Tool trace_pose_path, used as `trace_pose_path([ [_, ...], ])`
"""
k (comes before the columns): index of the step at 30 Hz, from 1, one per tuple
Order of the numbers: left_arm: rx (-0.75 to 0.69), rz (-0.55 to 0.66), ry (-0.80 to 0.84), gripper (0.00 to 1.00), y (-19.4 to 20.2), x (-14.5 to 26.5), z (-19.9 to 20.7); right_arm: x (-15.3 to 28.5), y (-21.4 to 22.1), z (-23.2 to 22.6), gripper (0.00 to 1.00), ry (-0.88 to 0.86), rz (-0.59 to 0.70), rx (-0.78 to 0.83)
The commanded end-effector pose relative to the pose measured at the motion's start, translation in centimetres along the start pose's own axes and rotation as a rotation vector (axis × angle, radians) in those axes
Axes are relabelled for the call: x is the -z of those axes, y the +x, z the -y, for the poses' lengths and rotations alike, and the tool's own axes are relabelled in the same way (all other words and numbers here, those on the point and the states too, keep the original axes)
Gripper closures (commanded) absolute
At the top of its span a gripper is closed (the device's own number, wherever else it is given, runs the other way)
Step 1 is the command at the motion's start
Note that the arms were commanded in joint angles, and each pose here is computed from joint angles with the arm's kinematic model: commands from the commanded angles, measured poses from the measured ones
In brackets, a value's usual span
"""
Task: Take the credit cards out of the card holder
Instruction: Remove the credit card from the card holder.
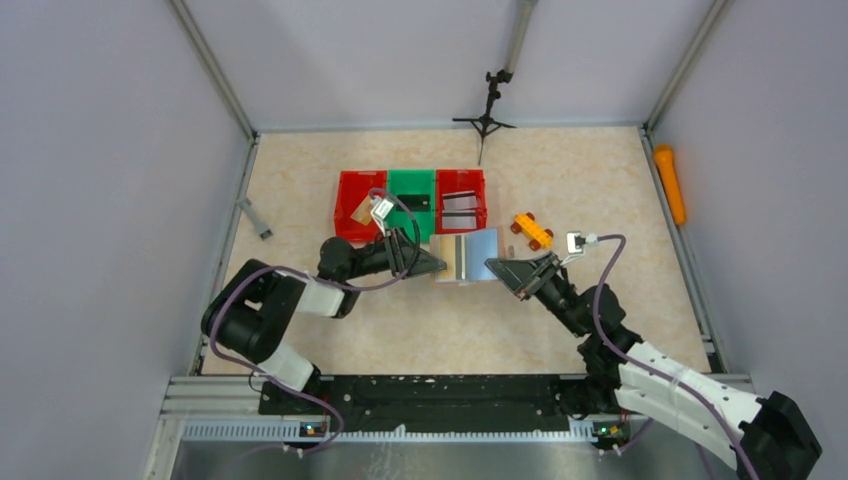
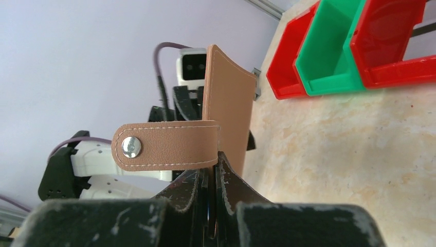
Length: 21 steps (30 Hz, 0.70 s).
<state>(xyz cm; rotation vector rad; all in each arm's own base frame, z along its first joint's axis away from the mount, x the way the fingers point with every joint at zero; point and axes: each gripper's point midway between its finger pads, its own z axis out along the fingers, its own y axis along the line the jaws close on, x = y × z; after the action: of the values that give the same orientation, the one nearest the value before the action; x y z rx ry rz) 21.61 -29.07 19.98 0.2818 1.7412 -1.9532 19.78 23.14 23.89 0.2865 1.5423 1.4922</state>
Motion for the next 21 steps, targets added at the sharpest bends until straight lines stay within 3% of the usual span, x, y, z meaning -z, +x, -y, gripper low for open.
trace_pose_path([
  [1, -0.152, -0.006, 0.055, 0.53, -0.2, 0.0, 2.1, -0.1, -0.4, -0.2, 1.00, 0.003, 0.012, 0.021],
  [6, -0.151, -0.018, 0.032, 0.77, -0.2, -0.1, 1.6, -0.3, -0.1, -0.2, 1.00, 0.003, -0.010, 0.044],
  [10, -0.145, -0.024, 0.013, 0.88, -0.2, -0.2, 1.0, -0.3, 0.0, 0.3, 1.00, 0.034, -0.028, 0.077],
  [11, -0.143, -0.027, 0.007, 0.89, -0.2, -0.2, 0.9, -0.3, 0.1, 0.6, 0.98, 0.052, -0.034, 0.093],
  [15, -0.150, -0.025, -0.051, 0.90, -0.4, -0.2, -0.1, -0.1, 0.0, 2.9, 0.72, 0.212, -0.077, 0.190],
  [21, -0.196, -0.007, -0.195, 0.91, -0.9, 0.2, -2.3, 0.7, -0.8, 4.1, 0.63, 0.334, -0.123, 0.335],
])
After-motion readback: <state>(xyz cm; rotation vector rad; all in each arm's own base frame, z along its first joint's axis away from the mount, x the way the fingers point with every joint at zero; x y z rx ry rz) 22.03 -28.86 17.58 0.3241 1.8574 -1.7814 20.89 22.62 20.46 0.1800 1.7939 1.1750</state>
